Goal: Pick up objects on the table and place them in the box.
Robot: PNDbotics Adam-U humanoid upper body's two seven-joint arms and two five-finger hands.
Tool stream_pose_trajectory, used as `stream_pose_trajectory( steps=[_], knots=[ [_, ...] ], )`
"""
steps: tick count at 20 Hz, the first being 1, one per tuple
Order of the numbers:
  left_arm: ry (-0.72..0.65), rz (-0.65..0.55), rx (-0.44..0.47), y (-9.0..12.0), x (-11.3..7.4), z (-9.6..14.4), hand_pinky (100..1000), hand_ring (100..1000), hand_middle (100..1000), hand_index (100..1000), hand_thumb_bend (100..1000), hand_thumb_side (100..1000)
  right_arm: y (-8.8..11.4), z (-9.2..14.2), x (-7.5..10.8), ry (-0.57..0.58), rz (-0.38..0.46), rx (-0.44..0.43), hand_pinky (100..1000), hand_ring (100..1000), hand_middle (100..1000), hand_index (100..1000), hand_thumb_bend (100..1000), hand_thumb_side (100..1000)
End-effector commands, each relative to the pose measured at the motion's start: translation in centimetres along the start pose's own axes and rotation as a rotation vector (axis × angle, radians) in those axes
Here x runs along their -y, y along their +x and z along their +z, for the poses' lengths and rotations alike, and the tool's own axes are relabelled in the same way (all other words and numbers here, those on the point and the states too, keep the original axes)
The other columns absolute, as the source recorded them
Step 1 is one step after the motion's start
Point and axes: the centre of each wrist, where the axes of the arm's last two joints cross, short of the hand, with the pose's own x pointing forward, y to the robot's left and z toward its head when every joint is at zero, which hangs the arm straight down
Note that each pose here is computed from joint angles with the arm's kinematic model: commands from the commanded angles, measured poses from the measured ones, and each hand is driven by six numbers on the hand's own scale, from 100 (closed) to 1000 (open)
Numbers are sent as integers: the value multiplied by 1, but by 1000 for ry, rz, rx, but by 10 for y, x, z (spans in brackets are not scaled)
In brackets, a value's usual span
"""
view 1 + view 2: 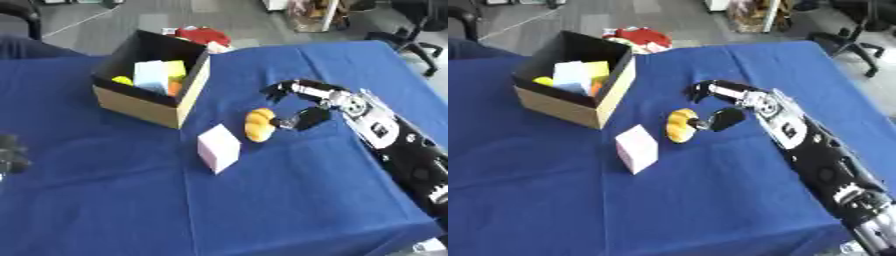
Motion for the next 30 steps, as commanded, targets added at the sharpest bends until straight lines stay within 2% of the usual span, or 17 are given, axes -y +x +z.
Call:
stream_pose_trajectory(
  steps=[1,14,18,22,27,28,30],
  knots=[
    [-2,-13,19,6,-4,-1,715,635,637,796,346,607,-2,2,10,23,56,-27,1000,854,824,940,374,318],
    [-3,-9,21,6,-3,-1,716,637,637,795,340,608,-5,-12,-3,68,107,-54,1000,855,820,934,380,309],
    [-4,-8,21,6,-3,-1,716,637,638,796,339,609,-3,-17,-5,49,116,-53,1000,846,802,916,377,302],
    [-5,-7,21,6,-3,-1,716,637,638,795,336,610,1,-23,-6,10,139,-64,1000,829,752,873,377,291],
    [-4,-6,23,6,-3,-2,716,637,638,795,335,610,5,-29,-8,-41,178,-79,998,801,663,806,323,233],
    [-4,-5,23,6,-3,-2,716,637,638,795,335,610,6,-30,-8,-57,185,-83,986,785,614,766,313,203],
    [-4,-5,24,6,-3,-2,716,637,638,795,334,610,7,-32,-9,-95,203,-92,974,768,572,721,305,166]
  ],
)
